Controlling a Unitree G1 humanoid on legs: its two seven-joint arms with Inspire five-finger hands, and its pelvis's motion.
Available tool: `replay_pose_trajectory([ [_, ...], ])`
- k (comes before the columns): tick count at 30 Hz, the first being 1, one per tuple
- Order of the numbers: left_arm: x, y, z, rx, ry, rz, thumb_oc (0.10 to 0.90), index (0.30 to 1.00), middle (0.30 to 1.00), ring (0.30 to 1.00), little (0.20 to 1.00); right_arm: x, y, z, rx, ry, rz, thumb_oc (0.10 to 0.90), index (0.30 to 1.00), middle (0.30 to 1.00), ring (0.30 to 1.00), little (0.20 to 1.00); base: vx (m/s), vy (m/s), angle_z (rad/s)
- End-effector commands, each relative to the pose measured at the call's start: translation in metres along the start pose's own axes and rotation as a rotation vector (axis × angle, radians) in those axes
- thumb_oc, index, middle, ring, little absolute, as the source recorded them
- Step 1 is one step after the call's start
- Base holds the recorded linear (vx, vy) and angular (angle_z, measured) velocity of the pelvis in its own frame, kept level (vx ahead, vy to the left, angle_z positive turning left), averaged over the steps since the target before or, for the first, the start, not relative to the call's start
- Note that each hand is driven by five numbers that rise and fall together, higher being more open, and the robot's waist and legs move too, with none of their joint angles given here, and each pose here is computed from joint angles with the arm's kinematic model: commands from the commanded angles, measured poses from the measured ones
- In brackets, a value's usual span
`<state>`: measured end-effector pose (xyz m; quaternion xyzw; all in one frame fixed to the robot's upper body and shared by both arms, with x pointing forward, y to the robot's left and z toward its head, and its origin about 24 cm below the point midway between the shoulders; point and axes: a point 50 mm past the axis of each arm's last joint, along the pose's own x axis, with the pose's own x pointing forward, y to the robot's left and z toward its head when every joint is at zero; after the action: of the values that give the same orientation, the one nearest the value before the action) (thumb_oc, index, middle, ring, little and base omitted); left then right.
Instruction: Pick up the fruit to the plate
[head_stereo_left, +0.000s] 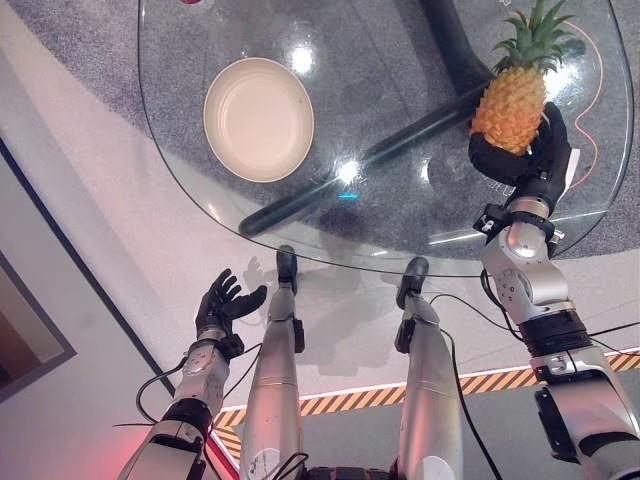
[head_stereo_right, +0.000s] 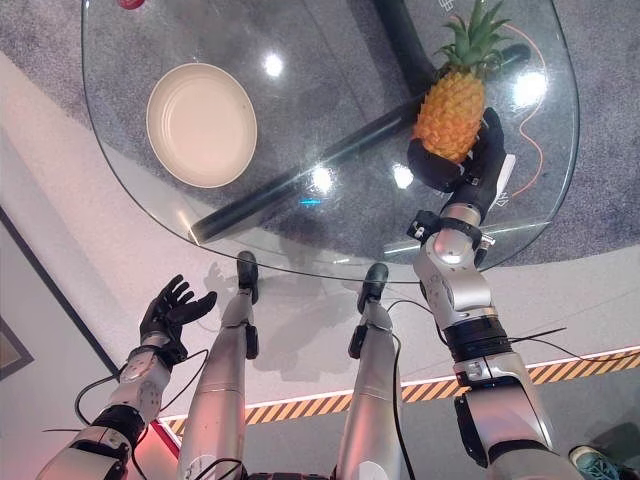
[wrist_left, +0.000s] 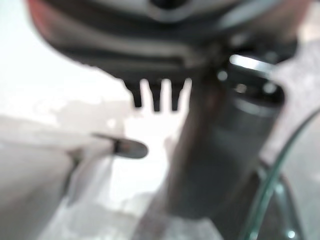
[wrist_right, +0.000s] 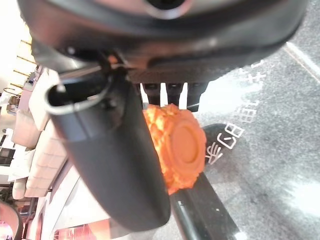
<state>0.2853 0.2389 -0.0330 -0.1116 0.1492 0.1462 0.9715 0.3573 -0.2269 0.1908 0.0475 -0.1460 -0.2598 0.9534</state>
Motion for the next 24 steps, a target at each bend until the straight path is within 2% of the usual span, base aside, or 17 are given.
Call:
replay_pose_trajectory([
  [1,-0.009,0.018,-0.013,0.034,0.025,0.049,0.800,0.900,0.900,0.900,0.900,0.012,-0.009,0.032,0.012,-0.129,-0.033,0.800,0.900,0.900,0.900,0.900,0.00,0.000,0.00],
  [7,-0.009,0.016,-0.013,0.033,0.025,0.046,0.800,0.900,0.900,0.900,0.900,0.014,-0.008,0.035,-0.011,-0.129,-0.025,0.800,0.900,0.900,0.900,0.900,0.00,0.000,0.00],
  [8,-0.010,0.016,-0.014,0.033,0.026,0.045,0.800,0.900,0.900,0.900,0.900,0.014,-0.007,0.036,-0.019,-0.134,-0.026,0.547,0.684,0.684,0.684,0.647,0.00,0.000,0.00],
  [9,-0.010,0.016,-0.014,0.033,0.025,0.045,0.800,0.900,0.900,0.900,0.900,0.014,-0.007,0.037,-0.023,-0.143,-0.025,0.100,0.300,0.300,0.300,0.200,0.00,0.000,0.00],
  [17,-0.010,0.016,-0.012,-0.002,0.013,0.048,0.800,0.900,0.900,0.900,0.900,0.015,-0.004,0.040,-0.036,-0.151,-0.014,0.100,0.300,0.300,0.300,0.200,0.00,0.000,0.00],
  [24,-0.008,0.014,0.002,-0.226,-0.077,0.057,0.800,0.900,0.900,0.900,0.900,0.014,-0.004,0.040,-0.070,-0.174,-0.015,0.100,0.300,0.300,0.300,0.200,0.00,0.000,0.00],
])
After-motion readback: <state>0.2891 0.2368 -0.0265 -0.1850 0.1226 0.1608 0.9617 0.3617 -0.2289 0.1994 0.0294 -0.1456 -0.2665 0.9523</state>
